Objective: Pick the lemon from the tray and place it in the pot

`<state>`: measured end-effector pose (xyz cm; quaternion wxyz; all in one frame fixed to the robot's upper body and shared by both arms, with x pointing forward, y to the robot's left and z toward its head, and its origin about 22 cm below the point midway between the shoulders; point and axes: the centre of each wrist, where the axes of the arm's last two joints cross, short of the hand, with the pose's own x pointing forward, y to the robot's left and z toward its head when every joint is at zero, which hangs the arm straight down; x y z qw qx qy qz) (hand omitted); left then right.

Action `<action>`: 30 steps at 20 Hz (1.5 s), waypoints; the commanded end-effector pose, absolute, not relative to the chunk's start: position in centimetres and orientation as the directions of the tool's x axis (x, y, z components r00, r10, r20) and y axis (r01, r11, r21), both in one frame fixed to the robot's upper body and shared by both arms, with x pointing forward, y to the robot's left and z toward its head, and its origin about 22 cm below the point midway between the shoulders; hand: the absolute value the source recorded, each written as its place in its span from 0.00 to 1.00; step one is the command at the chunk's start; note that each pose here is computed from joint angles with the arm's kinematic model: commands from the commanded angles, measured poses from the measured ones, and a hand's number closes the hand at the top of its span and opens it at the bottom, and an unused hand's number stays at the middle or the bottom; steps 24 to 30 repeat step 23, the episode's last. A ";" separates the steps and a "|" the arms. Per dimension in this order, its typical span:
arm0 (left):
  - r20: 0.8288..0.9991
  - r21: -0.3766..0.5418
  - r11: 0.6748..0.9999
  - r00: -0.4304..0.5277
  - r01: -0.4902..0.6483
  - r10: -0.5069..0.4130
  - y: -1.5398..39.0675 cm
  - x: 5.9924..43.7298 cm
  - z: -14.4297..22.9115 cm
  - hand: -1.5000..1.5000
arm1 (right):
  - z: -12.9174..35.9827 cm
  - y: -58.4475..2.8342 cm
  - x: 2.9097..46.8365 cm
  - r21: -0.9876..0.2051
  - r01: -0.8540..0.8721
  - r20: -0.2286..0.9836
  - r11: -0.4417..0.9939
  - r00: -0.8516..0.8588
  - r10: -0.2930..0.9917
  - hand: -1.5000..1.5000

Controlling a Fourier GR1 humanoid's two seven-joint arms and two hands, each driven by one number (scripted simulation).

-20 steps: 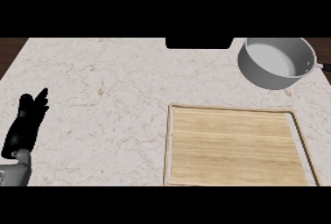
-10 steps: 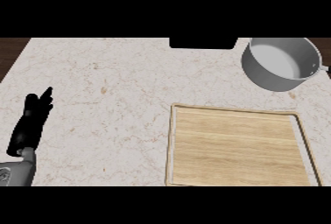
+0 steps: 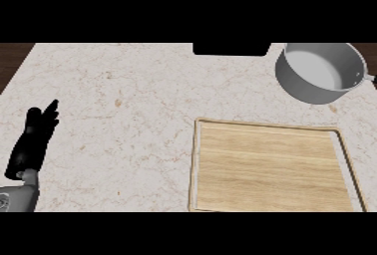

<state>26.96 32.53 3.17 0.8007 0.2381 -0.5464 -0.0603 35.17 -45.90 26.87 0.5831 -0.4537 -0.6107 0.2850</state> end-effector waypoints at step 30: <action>0.850 0.446 0.877 0.390 -0.177 -0.354 32.6 25.9 3.2 0.50 | 23.1 -53.1 34.1 -0.272 0.570 0.925 0.775 -0.065 0.373 0.00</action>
